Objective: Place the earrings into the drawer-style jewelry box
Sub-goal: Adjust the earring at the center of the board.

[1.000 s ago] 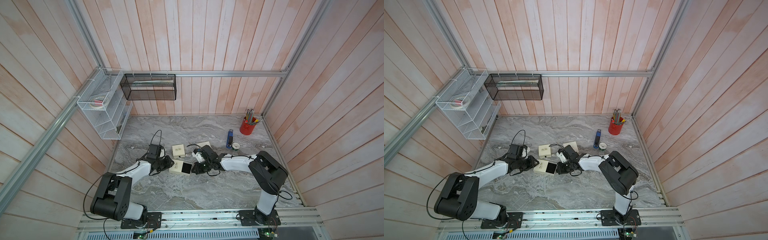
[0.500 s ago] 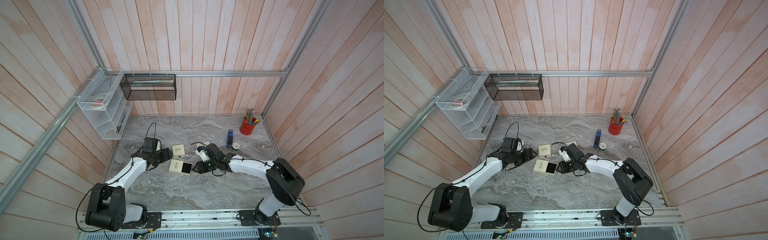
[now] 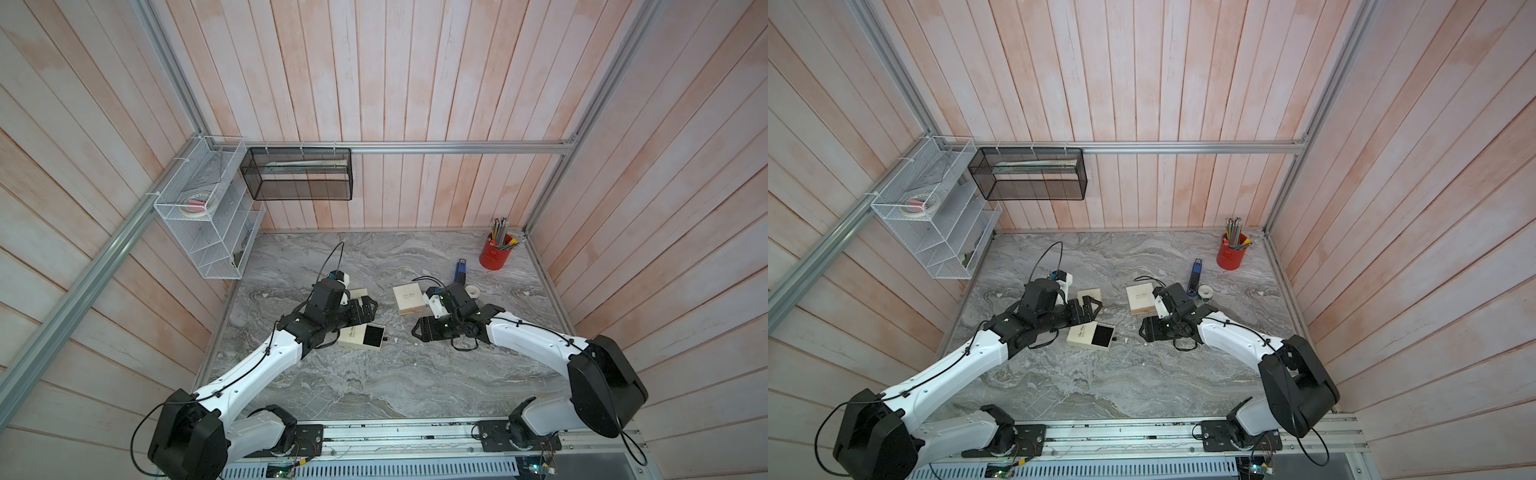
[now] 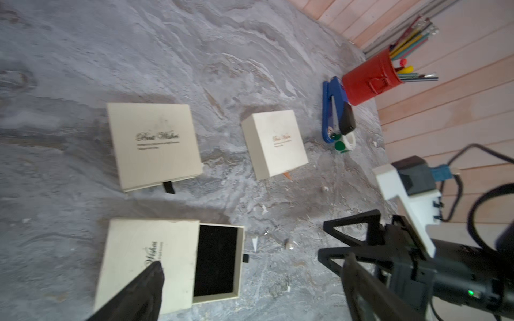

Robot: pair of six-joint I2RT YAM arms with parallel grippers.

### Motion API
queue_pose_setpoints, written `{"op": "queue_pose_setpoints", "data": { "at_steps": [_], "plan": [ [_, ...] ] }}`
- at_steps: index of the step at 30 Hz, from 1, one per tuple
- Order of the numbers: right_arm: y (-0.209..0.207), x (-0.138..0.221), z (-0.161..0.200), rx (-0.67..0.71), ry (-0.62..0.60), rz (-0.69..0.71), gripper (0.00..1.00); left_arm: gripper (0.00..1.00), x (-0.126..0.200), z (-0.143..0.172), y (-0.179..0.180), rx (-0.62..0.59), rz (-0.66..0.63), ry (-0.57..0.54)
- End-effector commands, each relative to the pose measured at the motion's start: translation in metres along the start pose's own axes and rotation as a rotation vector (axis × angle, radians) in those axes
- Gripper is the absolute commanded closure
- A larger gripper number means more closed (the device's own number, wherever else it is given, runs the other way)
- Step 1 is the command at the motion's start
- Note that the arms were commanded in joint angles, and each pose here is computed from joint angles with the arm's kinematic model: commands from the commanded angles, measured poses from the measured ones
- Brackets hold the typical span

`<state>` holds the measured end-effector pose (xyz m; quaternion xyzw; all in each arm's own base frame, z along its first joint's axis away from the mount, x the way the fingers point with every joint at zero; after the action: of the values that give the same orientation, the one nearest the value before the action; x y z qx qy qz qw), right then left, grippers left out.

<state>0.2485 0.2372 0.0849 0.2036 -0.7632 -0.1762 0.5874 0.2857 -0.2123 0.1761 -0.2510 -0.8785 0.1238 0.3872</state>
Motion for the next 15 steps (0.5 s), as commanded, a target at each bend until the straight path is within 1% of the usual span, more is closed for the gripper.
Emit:
{"op": "queue_pose_setpoints", "data": {
  "at_steps": [1,3,6,8,10,15],
  "plan": [
    [-0.006,0.0,0.005,-0.002,0.065,0.068,0.51,0.0,-0.011,0.005,-0.014,0.02,0.012,-0.037],
    [-0.005,-0.003,0.008,0.017,0.094,0.085,0.58,0.0,-0.016,0.016,-0.023,0.024,0.044,-0.041],
    [-0.003,-0.006,0.007,0.058,0.116,0.115,0.65,0.0,-0.019,0.03,-0.027,0.084,0.109,-0.038],
    [-0.002,-0.008,0.007,0.084,0.13,0.131,0.67,0.0,-0.018,0.036,-0.026,0.134,0.137,-0.045],
    [-0.001,-0.011,0.006,0.118,0.144,0.159,0.68,0.0,-0.018,0.045,-0.022,0.166,0.135,-0.034],
    [-0.002,-0.023,0.006,0.203,0.177,0.238,0.69,0.0,-0.019,0.061,-0.008,0.17,0.067,0.02]
  ]
}}
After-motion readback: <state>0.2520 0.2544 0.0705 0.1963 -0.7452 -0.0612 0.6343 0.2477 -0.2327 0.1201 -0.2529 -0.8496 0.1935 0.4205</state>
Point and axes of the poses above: each gripper's point midway between its finger pads, its own x axis back along the fingers, its own y axis along the line the jaws close on, z = x × y, the point moved 1 cm from there along x, back along the fingers, and after that the axes turned 13 degrees about -x, right-handed, at the moved point
